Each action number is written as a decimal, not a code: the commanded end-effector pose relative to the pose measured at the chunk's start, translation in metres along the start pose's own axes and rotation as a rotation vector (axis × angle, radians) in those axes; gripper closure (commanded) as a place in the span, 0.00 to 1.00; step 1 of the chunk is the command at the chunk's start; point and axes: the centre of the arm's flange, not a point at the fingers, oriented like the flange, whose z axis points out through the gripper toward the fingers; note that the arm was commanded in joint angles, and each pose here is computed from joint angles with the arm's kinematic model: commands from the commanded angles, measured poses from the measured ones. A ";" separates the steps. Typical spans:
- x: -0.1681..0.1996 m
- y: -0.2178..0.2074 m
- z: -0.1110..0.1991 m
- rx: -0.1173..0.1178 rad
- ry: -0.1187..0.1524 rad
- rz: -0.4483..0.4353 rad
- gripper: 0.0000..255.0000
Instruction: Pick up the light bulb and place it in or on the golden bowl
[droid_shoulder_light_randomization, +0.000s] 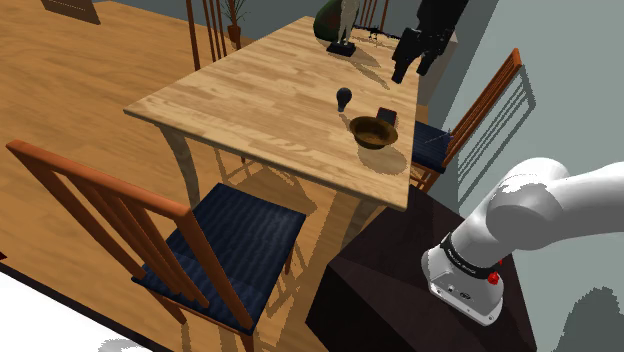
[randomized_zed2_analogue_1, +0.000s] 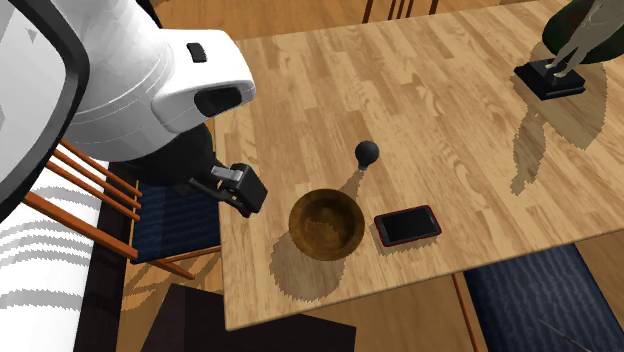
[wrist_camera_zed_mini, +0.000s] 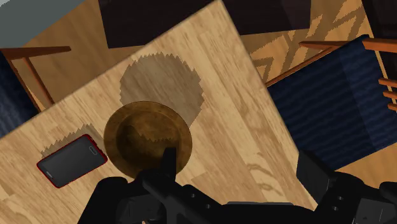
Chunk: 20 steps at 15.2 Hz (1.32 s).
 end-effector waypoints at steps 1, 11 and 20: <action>0.000 0.000 0.000 0.000 0.000 0.000 0.00; 0.104 0.055 0.067 0.032 -0.011 0.071 0.00; 0.194 0.109 0.129 0.060 -0.020 0.135 0.00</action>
